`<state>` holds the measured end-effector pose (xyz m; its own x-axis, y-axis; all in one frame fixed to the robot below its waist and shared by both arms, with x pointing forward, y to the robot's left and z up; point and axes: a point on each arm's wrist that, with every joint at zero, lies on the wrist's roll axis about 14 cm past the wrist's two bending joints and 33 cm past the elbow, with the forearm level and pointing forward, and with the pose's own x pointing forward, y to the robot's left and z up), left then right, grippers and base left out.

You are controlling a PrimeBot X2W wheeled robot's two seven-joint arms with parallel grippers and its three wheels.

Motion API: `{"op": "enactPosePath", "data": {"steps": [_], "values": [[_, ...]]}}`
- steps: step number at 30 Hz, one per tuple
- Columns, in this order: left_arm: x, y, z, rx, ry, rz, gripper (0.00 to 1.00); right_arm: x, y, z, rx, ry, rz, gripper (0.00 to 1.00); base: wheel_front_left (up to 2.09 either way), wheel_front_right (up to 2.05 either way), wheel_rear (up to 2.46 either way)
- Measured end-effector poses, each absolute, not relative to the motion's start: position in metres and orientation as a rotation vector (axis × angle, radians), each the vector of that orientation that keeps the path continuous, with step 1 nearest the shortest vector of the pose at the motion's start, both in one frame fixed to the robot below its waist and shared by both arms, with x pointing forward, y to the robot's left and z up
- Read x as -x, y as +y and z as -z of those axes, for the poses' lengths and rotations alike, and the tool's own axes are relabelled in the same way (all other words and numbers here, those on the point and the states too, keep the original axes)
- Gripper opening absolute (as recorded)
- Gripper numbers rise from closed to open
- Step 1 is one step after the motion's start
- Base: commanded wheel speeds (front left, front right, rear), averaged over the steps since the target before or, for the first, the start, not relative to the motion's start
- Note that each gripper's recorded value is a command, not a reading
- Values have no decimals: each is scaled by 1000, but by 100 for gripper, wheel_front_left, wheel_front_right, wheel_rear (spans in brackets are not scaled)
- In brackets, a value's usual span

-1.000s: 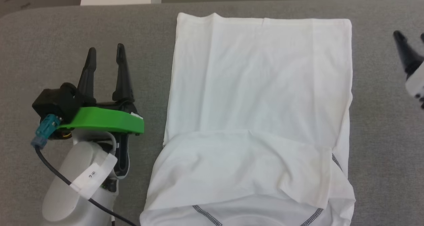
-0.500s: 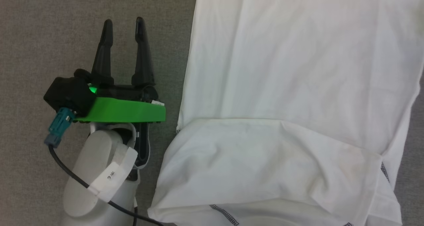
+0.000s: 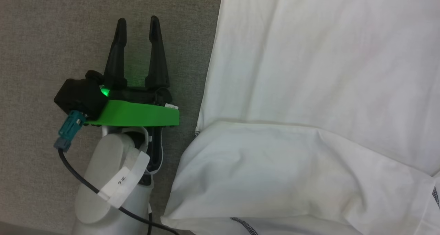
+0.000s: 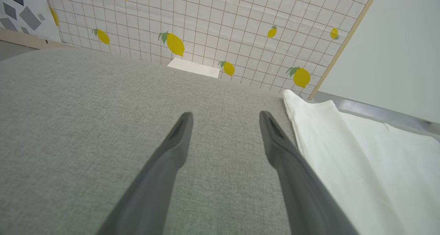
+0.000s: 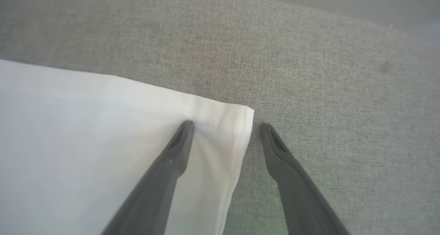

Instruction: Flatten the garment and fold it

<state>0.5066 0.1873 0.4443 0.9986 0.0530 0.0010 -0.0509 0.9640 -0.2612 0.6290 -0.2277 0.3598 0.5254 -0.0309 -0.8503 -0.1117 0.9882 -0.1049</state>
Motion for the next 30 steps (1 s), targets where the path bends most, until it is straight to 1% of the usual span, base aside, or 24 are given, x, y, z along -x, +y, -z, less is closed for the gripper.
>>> {"op": "enactPosePath", "data": {"steps": [1,2,3,4,8,13,16,18,22,27,30], "values": [[-507,187,-443,265,-5,-51,100,-629,-227,-360,151,1022,-53,100,0,0,0],[-507,185,-442,267,-4,-48,100,-628,-228,-360,146,1030,-54,83,0,0,0],[-507,185,-441,268,-2,-47,100,-627,-228,-361,145,1034,-55,15,0,0,0],[-507,184,-441,265,-1,-44,100,-627,-228,-361,141,1036,-56,0,0,0,0],[-508,183,-436,260,10,-37,100,-628,-228,-366,125,1016,-59,0,0,0,0],[-510,178,-433,265,29,-17,100,-633,-226,-379,109,929,-63,0,0,0,0],[-521,172,-443,277,35,18,100,-633,-222,-390,107,881,-79,0,0,0,0],[-530,166,-450,319,60,43,100,-631,-219,-398,110,852,-90,0,0,0,0],[-553,144,-459,364,198,146,100,-625,-216,-415,114,812,-107,0,0,0,0],[-586,121,-460,280,470,257,100,-616,-213,-428,121,785,-134,0,0,0,0],[-604,109,-465,234,573,288,100,-610,-213,-429,128,780,-146,0,0,0,0]]}}
